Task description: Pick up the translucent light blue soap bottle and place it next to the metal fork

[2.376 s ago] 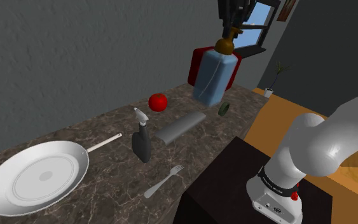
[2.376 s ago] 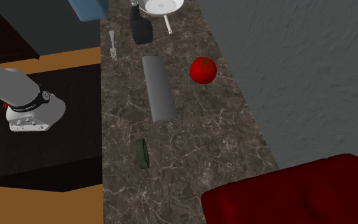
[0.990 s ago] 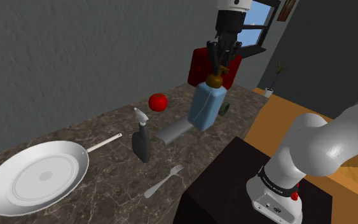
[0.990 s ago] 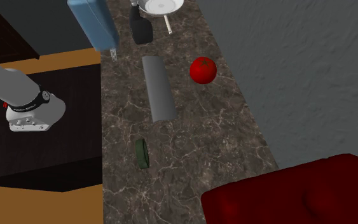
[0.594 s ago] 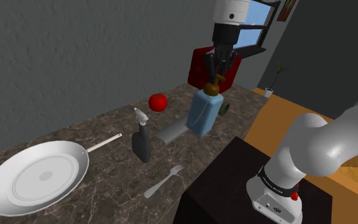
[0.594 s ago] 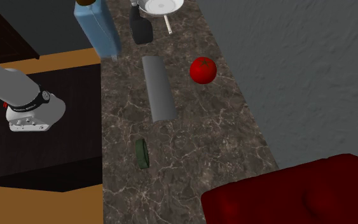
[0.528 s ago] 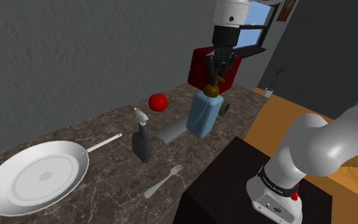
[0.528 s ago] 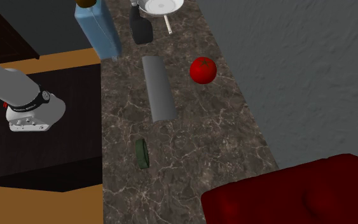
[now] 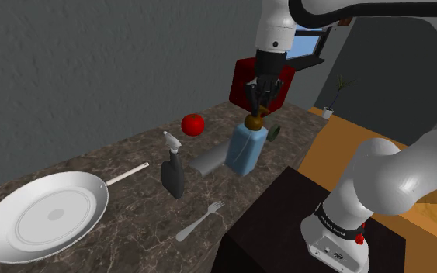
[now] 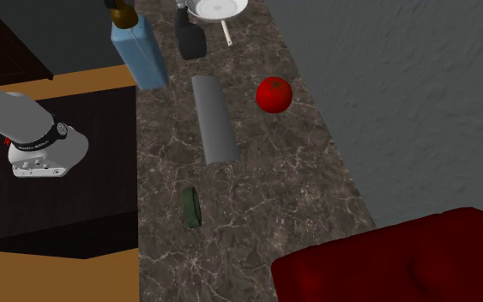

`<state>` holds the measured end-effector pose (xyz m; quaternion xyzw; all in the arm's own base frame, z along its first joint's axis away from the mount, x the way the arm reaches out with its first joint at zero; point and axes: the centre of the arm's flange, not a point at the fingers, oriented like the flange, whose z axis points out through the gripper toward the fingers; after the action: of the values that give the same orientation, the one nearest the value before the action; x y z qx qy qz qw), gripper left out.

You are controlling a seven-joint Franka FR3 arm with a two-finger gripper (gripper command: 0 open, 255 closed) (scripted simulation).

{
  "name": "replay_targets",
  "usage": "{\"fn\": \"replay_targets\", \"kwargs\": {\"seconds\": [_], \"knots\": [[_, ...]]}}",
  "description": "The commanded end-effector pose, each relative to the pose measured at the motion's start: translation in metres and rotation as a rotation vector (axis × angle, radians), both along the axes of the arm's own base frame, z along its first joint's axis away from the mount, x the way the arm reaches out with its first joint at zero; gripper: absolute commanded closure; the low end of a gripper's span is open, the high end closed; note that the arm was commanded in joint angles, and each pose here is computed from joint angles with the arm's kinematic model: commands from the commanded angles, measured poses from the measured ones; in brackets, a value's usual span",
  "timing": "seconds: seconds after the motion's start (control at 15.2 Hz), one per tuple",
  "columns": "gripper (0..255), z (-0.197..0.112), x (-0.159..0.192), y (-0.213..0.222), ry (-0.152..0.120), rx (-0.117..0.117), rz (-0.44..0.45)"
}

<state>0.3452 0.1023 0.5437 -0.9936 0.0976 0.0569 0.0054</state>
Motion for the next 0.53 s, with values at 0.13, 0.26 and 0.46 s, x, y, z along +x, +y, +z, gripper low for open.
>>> {"fn": "replay_targets", "kwargs": {"seconds": [0.13, 0.26, 0.46], "knots": [[255, -0.022, -0.001, -0.001, -0.001, 0.0, 0.0], [255, -0.032, -0.001, -0.001, -0.001, 0.0, 0.0], [255, -0.048, -0.001, -0.001, -0.001, 0.0, 0.0]]}}
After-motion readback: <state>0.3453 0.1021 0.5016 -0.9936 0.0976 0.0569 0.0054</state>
